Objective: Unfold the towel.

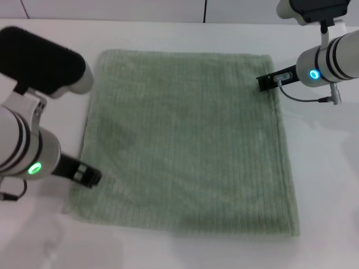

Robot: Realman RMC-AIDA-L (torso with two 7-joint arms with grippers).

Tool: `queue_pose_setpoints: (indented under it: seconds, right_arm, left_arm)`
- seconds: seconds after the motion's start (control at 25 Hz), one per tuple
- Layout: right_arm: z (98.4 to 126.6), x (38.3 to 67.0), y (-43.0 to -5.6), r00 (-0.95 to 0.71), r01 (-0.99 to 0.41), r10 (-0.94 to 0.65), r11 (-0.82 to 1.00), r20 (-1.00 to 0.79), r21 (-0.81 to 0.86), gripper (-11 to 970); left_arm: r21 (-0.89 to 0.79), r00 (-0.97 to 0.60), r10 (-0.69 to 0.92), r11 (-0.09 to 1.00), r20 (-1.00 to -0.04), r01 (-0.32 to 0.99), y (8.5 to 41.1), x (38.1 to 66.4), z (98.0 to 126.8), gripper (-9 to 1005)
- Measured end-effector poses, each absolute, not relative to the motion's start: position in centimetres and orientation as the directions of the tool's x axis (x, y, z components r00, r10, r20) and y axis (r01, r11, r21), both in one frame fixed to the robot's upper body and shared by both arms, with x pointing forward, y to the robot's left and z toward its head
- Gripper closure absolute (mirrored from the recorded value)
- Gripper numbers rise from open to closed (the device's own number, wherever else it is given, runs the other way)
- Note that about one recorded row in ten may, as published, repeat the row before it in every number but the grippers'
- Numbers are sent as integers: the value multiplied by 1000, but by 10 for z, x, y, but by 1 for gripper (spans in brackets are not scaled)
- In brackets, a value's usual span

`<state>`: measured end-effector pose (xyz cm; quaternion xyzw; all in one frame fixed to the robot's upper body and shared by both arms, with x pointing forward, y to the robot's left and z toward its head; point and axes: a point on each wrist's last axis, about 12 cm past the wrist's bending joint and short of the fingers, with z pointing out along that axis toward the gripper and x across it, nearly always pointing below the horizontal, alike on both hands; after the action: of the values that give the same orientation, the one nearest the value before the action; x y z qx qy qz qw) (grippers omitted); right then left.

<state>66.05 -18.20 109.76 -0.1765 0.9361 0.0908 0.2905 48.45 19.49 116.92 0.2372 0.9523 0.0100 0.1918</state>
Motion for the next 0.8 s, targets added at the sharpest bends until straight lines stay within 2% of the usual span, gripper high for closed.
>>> queue_pose_setpoints:
  seconds: [0.04,0.16,0.2,0.24,0.36,0.4,0.44,0.64,0.72,0.76,0.8]
  right_arm:
    - [1098,661,-182,-768,-383,-277,921,-578,68,960]
    - [1100,662,-181,-762,-385,-277,920,-586,67,960]
    - [1104,663,-181,-751,-388,-275,919,-601,64,960]
    - [1104,663,-181,-751,-388,-275,919,-601,64,960]
    - [1117,666,-181,-716,-394,-268,917,-644,57,960]
    - [1131,670,-181,-676,-402,-265,914,-688,43,960]
    - [1131,670,-181,-676,-402,-265,914,-688,43,960]
    - [1175,673,-184,-502,-420,-264,907,-824,-35,960]
    - [1191,669,-187,-400,-427,-278,899,-873,-91,960]
    - [1199,665,-186,-343,-433,-287,893,-894,-121,960]
    - [1208,659,-184,-263,-433,-289,888,-921,-155,960]
  left_arm:
    - [110,-814,456,887,-361,448,195,485,1169,575]
    - [148,-750,492,864,-441,480,196,495,1176,575]
    - [180,-689,518,845,-507,504,196,504,1179,575]
    - [180,-689,518,845,-507,504,196,504,1179,575]
    - [252,-561,546,818,-622,517,201,524,1187,574]
    - [307,-458,544,813,-703,494,207,536,1195,574]
    - [307,-458,544,813,-703,494,207,536,1195,574]
    - [467,-134,529,822,-838,326,229,553,1213,572]
    - [467,-134,529,822,-838,326,229,553,1213,571]
    - [492,-50,521,830,-852,261,236,554,1216,571]
    - [505,84,498,852,-863,135,252,551,1214,570]
